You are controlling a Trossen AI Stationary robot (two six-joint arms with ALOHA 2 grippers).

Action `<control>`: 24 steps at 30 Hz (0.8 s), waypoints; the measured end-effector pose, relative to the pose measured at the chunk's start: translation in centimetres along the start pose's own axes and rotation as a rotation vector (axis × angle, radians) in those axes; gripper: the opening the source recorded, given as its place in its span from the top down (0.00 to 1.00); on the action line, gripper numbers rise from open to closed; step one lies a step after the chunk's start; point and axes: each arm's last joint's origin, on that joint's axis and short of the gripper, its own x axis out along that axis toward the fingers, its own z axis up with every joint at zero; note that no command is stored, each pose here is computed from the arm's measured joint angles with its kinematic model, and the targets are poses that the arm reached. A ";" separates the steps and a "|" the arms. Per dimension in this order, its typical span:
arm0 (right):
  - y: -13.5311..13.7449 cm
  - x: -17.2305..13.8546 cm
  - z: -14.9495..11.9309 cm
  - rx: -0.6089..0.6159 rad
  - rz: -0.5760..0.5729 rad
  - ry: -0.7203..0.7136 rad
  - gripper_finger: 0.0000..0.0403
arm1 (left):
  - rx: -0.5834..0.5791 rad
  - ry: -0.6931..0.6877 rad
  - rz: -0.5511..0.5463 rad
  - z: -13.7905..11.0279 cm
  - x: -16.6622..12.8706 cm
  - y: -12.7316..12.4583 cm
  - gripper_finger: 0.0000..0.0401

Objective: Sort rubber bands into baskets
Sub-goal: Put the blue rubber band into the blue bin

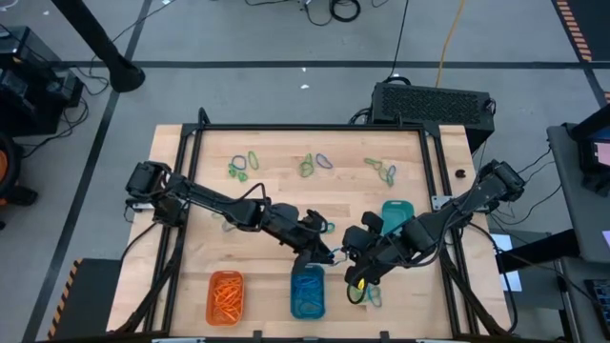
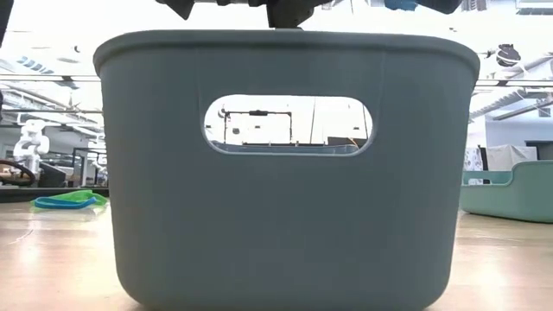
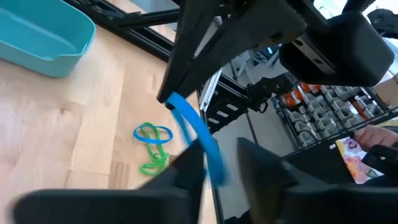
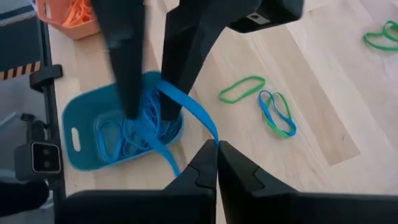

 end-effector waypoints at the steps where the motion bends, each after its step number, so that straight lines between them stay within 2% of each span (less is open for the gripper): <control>1: 0.0 0.0 0.0 -0.010 0.001 0.001 1.00 | 0.008 0.000 0.001 0.0 0.0 0.0 0.81; 3: 0.0 0.0 0.0 -0.027 0.001 0.001 1.00 | 0.024 -0.001 0.002 0.0 0.0 0.1 0.93; 4: 0.0 0.0 0.0 -0.037 0.002 0.001 1.00 | 0.028 -0.001 0.002 0.0 0.0 0.1 0.96; 10: 0.0 0.0 0.0 -0.077 0.001 0.001 0.89 | 0.018 0.044 0.017 -0.3 0.0 0.3 0.99; 19: 0.1 0.0 -0.2 -0.083 0.047 0.060 0.62 | -0.055 0.346 -0.067 -2.7 -0.3 -0.1 0.99; 24: 0.0 0.0 -0.2 -0.079 0.043 0.065 0.54 | -0.033 0.448 -0.015 -4.6 -0.3 -0.6 1.00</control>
